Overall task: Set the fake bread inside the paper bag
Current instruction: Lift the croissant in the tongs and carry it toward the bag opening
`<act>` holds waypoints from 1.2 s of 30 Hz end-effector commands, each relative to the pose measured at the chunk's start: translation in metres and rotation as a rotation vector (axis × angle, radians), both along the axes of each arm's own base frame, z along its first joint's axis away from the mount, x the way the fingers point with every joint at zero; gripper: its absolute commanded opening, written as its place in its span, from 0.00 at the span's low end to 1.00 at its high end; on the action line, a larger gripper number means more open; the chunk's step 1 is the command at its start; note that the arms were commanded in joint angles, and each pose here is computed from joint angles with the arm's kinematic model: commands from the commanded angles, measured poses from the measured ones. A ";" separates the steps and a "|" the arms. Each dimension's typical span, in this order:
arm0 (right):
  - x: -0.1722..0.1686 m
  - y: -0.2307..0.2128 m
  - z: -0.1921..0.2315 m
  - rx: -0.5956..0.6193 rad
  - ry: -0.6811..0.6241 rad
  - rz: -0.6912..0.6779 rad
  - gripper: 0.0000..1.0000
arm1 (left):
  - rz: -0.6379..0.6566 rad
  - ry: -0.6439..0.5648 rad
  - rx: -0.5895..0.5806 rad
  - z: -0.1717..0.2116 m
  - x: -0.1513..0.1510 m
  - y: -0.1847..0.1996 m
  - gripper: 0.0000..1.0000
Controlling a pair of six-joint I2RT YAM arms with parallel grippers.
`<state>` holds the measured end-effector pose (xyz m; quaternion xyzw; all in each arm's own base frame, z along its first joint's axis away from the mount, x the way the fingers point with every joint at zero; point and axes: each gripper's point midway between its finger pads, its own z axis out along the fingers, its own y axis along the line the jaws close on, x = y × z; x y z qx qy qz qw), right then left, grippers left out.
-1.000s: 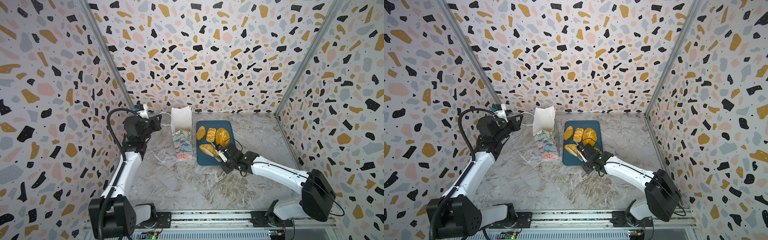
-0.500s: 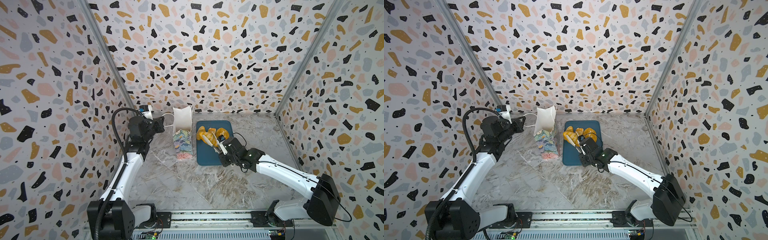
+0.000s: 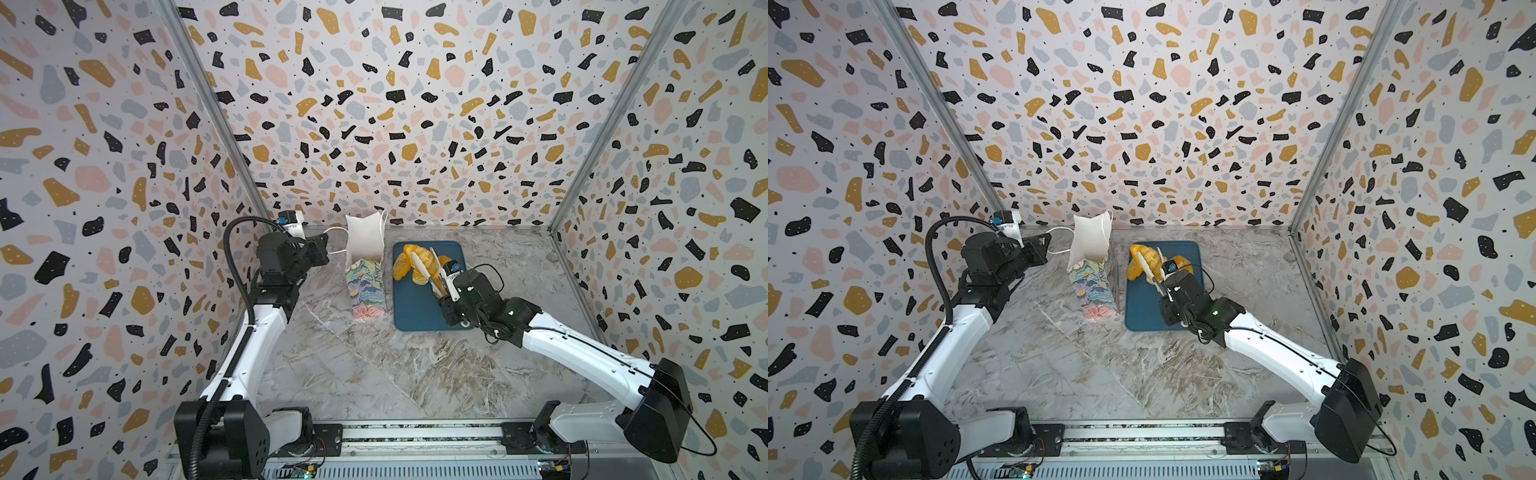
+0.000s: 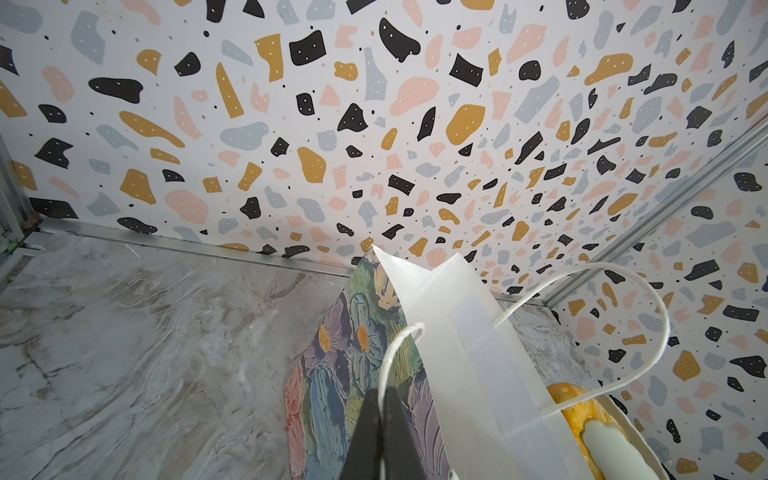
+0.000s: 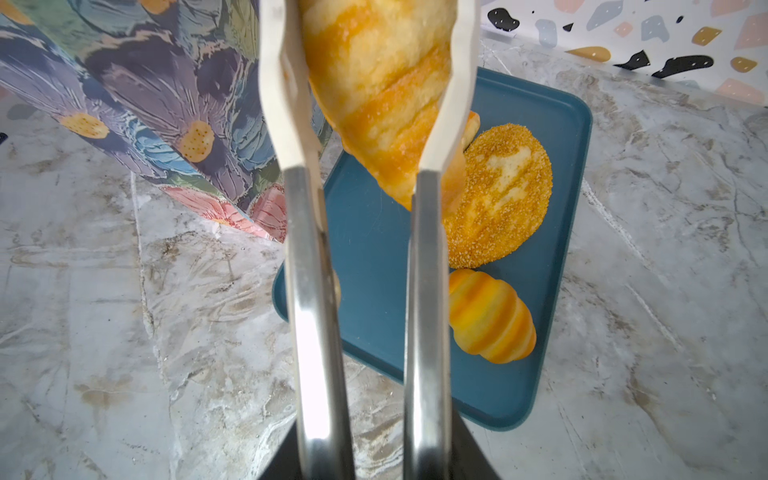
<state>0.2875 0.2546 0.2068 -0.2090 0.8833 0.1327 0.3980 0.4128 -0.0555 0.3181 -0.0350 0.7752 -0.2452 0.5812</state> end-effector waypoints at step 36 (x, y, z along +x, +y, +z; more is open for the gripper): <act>0.020 0.035 0.164 0.382 -0.295 0.032 0.14 | -0.052 -0.088 -0.056 0.025 -0.004 -0.009 0.00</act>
